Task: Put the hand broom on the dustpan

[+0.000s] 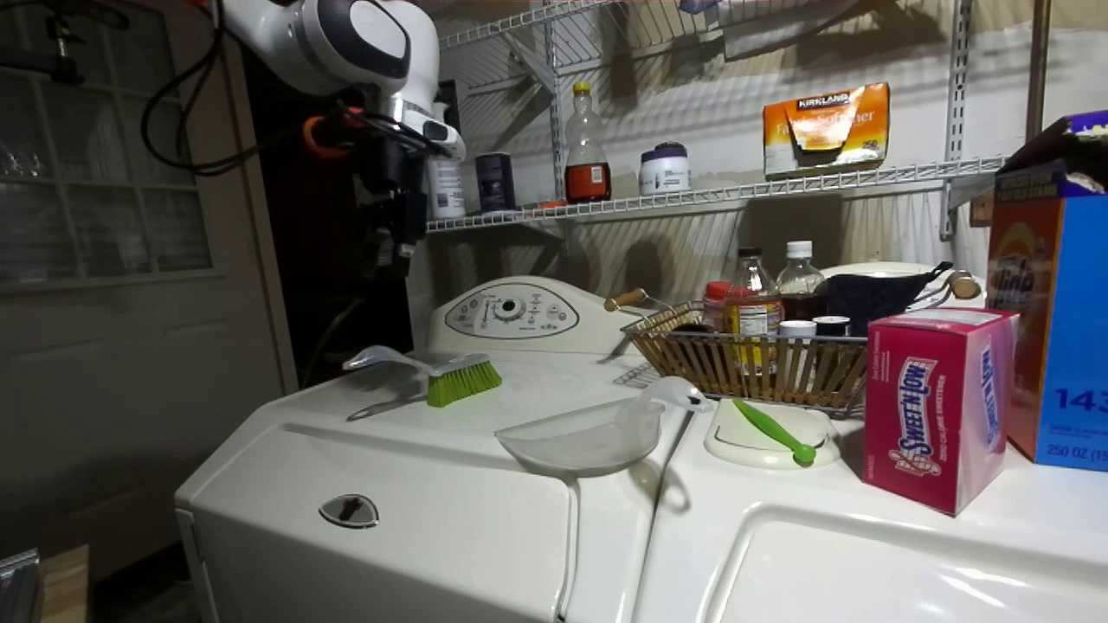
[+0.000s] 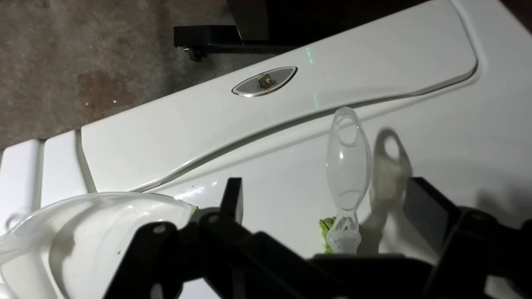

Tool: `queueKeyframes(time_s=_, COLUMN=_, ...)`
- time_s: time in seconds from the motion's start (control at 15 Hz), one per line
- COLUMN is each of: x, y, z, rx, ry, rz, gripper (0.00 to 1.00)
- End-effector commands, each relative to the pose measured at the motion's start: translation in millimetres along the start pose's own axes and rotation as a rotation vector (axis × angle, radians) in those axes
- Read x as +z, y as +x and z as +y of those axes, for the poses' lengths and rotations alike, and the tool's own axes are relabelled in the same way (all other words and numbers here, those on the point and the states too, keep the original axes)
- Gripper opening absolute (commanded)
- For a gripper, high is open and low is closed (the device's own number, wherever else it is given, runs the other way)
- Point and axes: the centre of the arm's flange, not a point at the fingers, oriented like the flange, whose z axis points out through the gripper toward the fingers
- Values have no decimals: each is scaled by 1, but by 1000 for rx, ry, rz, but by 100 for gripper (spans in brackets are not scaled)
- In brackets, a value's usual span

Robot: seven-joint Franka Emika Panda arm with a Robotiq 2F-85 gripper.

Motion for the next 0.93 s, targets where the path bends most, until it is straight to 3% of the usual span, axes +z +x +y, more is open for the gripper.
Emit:
queueKeyframes(time_s=0.0, x=2, y=1, z=-1, rx=-4, ry=-5, rz=-1, gripper=100)
queueKeyframes(time_s=0.13, x=2, y=2, z=0, rx=-3, ry=-8, rz=1, gripper=100)
queueKeyframes(time_s=0.47, x=50, y=24, z=-17, rx=125, ry=29, rz=44, gripper=100)
queueKeyframes(time_s=0.87, x=100, y=40, z=-35, rx=151, ry=10, rz=104, gripper=100)
